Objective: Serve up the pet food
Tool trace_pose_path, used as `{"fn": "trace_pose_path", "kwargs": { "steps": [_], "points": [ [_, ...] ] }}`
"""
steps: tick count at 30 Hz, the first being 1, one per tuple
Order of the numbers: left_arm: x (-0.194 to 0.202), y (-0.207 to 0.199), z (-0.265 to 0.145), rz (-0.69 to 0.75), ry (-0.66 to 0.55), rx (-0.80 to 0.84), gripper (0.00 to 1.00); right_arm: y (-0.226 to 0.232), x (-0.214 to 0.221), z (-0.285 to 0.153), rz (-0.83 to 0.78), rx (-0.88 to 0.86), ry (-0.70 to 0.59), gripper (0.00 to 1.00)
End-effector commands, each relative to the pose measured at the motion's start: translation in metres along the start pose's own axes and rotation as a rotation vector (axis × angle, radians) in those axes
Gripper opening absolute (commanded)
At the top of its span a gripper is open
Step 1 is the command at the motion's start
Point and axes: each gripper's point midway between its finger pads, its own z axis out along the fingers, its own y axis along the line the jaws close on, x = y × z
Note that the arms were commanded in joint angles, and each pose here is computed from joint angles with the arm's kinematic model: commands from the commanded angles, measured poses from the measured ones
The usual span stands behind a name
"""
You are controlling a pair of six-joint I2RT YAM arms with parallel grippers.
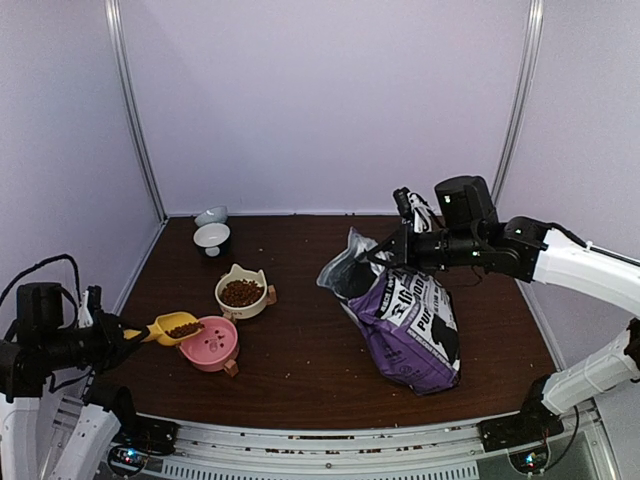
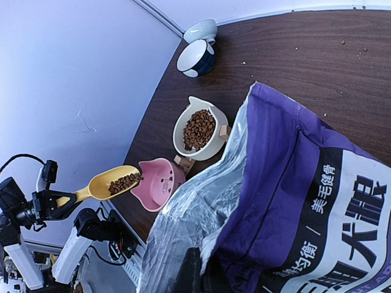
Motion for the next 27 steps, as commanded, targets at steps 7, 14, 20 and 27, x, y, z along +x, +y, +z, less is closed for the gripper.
{"fn": "trace_pose_path", "kwargs": {
  "steps": [7, 14, 20, 27],
  "points": [
    [-0.013, -0.005, -0.008, 0.203, 0.047, -0.108, 0.0, -0.006, -0.009, -0.009, -0.009, 0.018, -0.043, 0.0],
    [-0.02, -0.014, -0.004, 0.276, 0.099, -0.114, 0.0, -0.009, -0.01, -0.011, -0.005, 0.031, -0.05, 0.0],
    [-0.024, -0.02, -0.002, 0.337, 0.132, -0.117, 0.0, -0.011, -0.009, -0.01, -0.003, 0.035, -0.048, 0.0],
    [-0.029, -0.013, -0.001, 0.388, 0.156, -0.176, 0.0, -0.011, -0.008, -0.009, -0.002, 0.035, -0.04, 0.0]
  ]
}}
